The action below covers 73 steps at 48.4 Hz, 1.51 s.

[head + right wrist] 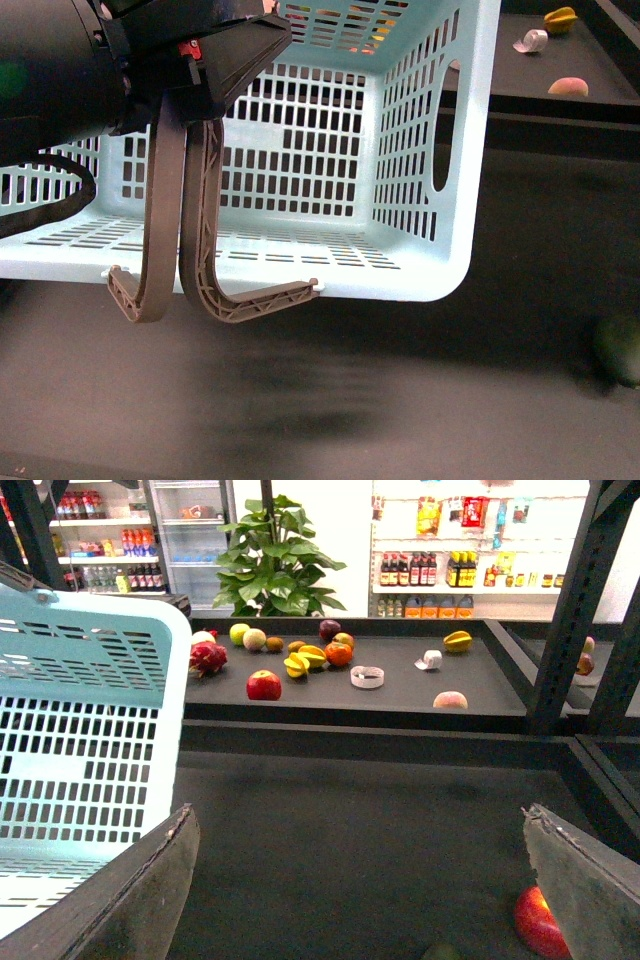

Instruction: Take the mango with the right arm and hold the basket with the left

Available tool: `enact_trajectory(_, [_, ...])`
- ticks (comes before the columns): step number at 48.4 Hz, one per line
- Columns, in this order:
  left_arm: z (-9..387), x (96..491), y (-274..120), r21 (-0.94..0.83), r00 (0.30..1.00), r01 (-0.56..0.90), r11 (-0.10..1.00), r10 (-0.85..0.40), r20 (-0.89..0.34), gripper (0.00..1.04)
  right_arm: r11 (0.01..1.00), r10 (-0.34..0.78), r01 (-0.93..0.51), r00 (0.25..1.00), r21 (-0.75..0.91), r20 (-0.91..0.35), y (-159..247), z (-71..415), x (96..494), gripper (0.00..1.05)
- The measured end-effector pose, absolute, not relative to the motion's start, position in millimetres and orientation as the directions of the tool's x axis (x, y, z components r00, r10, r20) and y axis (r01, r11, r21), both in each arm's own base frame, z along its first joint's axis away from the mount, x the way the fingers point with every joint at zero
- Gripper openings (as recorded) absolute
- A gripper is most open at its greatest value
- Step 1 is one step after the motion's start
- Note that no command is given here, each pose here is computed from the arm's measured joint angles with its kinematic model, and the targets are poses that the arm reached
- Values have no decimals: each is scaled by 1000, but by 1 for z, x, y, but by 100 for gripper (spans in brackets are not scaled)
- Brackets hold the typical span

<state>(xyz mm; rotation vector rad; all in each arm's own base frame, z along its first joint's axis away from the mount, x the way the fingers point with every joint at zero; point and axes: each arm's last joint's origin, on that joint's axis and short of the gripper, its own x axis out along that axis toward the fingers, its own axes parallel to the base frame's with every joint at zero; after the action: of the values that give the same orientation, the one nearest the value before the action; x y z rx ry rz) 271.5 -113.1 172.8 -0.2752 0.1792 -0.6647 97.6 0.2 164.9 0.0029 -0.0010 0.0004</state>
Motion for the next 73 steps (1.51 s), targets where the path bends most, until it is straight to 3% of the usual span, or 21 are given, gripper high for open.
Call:
enact_trajectory(15, [173, 271, -113, -308, 773, 582, 753, -629, -76, 9, 1000, -4, 4, 1000, 6, 0, 0, 165, 98, 97])
enact_trajectory(19, [173, 271, -113, -307, 773, 582, 752, -630, -76, 9, 983, -152, 158, 986, 92, -62, -1, 162, 101, 97])
enact_trajectory(22, [173, 271, -113, -308, 774, 582, 752, -629, -75, 9, 973, -182, 191, 980, 131, -79, -3, 162, 105, 97])
enact_trajectory(32, [173, 271, -113, -307, 774, 583, 752, -629, -74, 9, 965, -159, 186, 975, 185, -154, -10, 164, 130, 97])
enact_trajectory(42, [174, 271, -113, -307, 774, 583, 752, -629, -73, 9, 975, -139, 186, 936, 120, -323, -27, 147, 166, 97])
enact_trajectory(59, [174, 271, -113, -307, 774, 583, 752, -629, -73, 9, 986, -149, 167, 889, 3, -434, -50, 116, 197, 97])
enact_trajectory(73, [174, 271, -113, -307, 774, 583, 752, -629, -73, 9, 983, -184, 163, 806, -89, -563, -81, 74, 217, 97])
